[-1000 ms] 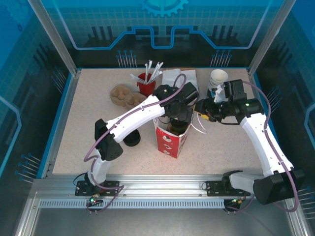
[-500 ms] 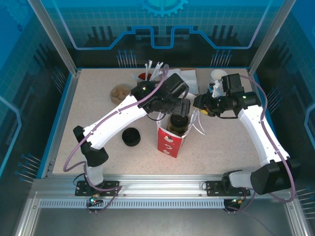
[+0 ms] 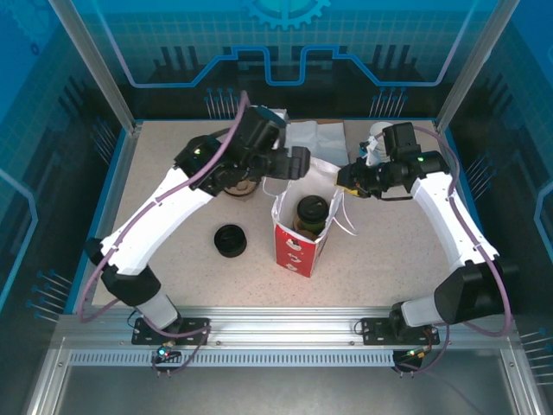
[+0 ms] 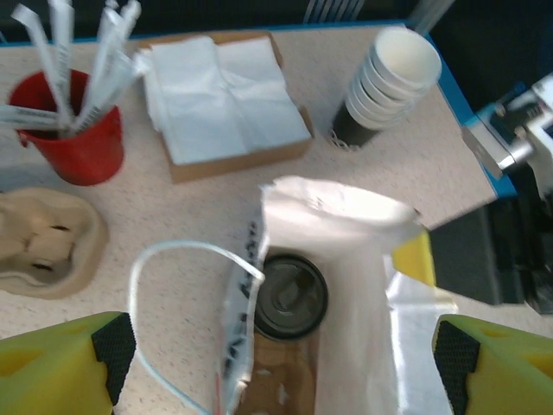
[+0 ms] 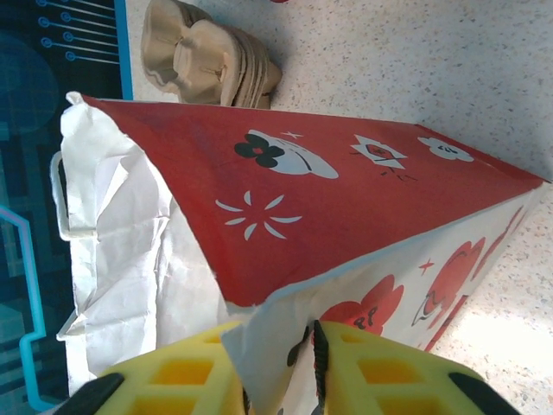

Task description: Pack the takeout coffee

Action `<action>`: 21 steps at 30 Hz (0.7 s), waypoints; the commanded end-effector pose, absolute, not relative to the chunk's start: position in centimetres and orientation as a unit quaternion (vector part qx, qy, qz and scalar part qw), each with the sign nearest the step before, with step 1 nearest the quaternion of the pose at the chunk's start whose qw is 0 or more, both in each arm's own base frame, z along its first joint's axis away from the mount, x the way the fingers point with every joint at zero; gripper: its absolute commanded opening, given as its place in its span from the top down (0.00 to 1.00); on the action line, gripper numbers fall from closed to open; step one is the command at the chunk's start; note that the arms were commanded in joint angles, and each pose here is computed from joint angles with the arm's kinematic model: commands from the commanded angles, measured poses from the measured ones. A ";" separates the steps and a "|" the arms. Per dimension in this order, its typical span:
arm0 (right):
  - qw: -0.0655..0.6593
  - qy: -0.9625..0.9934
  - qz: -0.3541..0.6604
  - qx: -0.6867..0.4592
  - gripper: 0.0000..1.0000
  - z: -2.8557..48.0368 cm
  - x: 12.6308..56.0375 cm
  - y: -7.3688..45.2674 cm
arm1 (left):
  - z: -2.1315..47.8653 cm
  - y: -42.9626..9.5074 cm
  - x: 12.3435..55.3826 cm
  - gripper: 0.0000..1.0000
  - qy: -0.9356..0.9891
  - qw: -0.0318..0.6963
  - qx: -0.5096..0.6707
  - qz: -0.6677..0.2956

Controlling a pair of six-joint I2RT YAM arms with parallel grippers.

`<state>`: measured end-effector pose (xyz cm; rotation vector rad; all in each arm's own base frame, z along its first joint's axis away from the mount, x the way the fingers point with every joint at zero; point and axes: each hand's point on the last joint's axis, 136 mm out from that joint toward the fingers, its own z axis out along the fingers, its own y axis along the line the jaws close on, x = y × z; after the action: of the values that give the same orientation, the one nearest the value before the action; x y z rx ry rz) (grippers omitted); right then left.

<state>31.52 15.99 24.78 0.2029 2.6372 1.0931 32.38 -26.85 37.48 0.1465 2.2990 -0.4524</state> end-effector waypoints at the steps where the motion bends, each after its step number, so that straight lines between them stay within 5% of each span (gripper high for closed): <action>1: 0.150 0.903 0.400 0.040 0.77 26.0 32.2 16.9 | 38.4 -24.1 34.1 0.08 0.889 0.423 0.038 -0.170; 11: 0.148 0.899 0.413 0.016 0.82 26.1 32.9 19.0 | 36.3 -15.8 38.7 0.08 0.884 0.444 -0.077 -0.122; 21: 0.141 0.895 0.423 -0.002 0.76 26.5 32.2 21.0 | 33.2 -12.6 43.1 0.10 0.891 0.423 -0.120 -0.111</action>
<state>32.02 20.00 25.13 0.0385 2.6204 1.1729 41.47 -11.88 34.22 -0.3071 2.2278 -0.2454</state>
